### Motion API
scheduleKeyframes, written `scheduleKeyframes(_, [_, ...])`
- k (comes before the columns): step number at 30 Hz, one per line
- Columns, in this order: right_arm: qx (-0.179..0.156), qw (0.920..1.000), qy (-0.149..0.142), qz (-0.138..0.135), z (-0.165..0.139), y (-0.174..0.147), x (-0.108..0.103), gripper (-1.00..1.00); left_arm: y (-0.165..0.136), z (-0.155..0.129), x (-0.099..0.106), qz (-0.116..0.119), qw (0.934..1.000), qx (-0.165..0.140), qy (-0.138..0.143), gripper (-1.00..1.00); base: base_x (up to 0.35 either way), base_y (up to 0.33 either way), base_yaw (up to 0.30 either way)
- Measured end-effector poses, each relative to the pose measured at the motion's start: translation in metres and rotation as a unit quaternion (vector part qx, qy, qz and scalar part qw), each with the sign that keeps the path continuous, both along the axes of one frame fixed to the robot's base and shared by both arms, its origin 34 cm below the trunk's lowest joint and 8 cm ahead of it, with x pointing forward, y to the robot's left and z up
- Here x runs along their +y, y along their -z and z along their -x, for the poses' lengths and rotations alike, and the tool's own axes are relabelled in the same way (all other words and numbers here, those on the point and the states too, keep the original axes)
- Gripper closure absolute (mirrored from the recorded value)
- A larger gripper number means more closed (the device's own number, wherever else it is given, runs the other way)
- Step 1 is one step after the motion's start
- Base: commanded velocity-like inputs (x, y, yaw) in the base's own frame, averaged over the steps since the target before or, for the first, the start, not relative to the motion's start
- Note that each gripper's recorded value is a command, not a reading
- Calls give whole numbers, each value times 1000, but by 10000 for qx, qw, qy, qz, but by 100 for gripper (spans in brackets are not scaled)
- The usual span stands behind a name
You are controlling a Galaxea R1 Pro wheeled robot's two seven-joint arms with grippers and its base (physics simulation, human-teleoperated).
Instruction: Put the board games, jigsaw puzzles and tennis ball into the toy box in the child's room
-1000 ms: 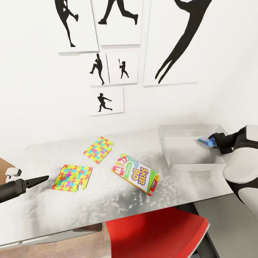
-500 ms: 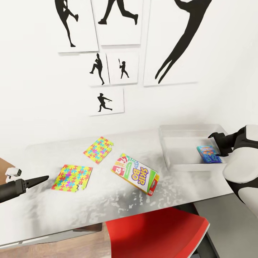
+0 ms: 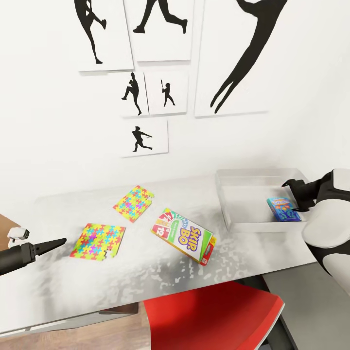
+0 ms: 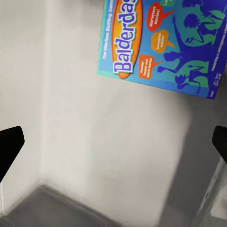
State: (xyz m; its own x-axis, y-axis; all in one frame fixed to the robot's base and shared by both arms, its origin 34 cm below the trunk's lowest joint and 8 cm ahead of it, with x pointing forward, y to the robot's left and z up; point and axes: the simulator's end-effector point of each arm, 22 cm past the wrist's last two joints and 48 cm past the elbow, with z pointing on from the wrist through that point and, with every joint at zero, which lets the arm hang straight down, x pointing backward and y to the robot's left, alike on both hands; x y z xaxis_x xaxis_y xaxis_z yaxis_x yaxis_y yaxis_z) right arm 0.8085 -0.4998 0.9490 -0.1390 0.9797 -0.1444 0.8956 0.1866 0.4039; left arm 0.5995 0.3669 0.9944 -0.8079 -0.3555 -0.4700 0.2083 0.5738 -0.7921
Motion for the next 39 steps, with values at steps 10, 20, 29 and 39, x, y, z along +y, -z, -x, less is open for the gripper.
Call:
scheduleKeyframes(10, [-138,9997,-97,-170,-9,-2,14,-100,0,0,0,2,10000,1,4,-100,0,0,0])
scheduleKeyframes(20, [-141,9993,-329,-61,-16,-7,23,-100,0,0,-1,3,10000,0,8,-100,0,0,0])
scheduleKeyframes(29, [-108,9981,-577,164,-22,-11,29,-100,0,0,-1,3,10000,0,14,-100,0,0,0])
scheduleKeyframes(39, [-97,9975,-689,158,-26,-10,41,-100,0,0,-1,-1,10000,1,15,-100,0,0,0])
